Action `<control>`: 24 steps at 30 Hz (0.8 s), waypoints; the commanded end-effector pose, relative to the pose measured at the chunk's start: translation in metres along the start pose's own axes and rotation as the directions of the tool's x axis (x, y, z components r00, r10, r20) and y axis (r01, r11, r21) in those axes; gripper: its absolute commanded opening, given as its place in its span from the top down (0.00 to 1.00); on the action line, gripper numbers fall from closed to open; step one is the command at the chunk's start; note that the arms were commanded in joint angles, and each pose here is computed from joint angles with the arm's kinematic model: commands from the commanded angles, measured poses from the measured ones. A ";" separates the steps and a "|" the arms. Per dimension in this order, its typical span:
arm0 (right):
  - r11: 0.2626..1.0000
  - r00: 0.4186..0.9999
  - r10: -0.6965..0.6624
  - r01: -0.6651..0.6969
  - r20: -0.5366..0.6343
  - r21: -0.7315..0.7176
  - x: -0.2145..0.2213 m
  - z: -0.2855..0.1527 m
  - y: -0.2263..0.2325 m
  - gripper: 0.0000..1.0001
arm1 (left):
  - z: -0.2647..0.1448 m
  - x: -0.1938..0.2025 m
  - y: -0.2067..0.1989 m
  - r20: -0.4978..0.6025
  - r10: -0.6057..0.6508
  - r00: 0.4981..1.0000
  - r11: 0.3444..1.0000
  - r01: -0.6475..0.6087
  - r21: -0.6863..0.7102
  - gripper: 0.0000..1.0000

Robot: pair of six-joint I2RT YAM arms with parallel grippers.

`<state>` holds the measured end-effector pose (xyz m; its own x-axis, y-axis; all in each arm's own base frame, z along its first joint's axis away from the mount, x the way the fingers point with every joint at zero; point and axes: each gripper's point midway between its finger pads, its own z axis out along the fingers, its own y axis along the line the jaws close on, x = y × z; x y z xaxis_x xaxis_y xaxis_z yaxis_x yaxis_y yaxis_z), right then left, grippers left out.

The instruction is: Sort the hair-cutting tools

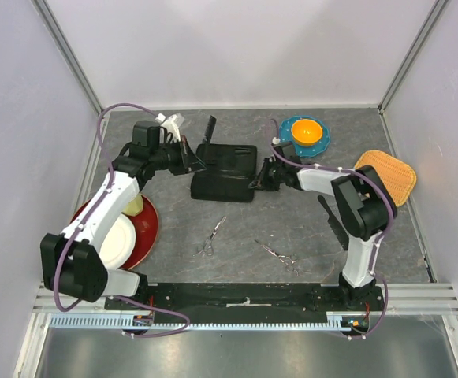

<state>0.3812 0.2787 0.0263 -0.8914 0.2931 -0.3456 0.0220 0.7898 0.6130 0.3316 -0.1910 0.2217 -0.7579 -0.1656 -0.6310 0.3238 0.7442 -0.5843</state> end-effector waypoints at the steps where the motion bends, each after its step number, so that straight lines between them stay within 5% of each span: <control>1: 0.981 0.990 -0.116 0.126 -0.075 0.144 0.018 -0.033 -0.057 1.00 | 0.009 0.013 -0.028 -0.064 0.042 0.997 0.974 -0.027 0.225 0.98; 8: 0.963 0.945 -0.229 0.255 -0.234 0.087 0.040 -0.055 -0.071 1.00 | 0.017 0.019 -0.048 -0.159 0.038 0.987 0.928 0.025 0.373 0.98; 14: 0.909 0.911 -0.244 0.334 -0.333 0.248 0.045 -0.060 -0.115 0.99 | 0.022 0.033 -0.051 -0.212 0.044 0.976 0.912 0.048 0.408 0.98; 17: 0.918 0.929 -0.240 0.312 -0.283 0.244 0.030 -0.059 -0.103 0.77 | 0.025 0.040 -0.053 -0.239 0.047 0.970 0.905 0.060 0.422 0.98; 18: 0.921 0.935 -0.241 0.304 -0.259 0.243 0.023 -0.062 -0.096 0.55 | 0.025 0.042 -0.053 -0.245 0.049 0.968 0.903 0.062 0.425 0.98; 21: 0.933 0.955 -0.252 0.283 -0.158 0.224 -0.004 -0.075 -0.068 0.28 | 0.023 0.044 -0.056 -0.252 0.061 0.966 0.898 0.057 0.436 0.98; 24: 0.938 0.957 -0.280 0.289 -0.071 0.193 -0.034 -0.107 -0.035 0.15 | 0.018 0.046 -0.058 -0.261 0.090 0.961 0.892 0.038 0.449 0.98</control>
<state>0.3495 0.1971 0.0341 -0.9322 0.0100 -0.3619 -0.1377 0.9147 0.3800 0.2917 -0.2493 0.1958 -0.8920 0.0265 -0.4513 0.4164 0.4367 -0.7974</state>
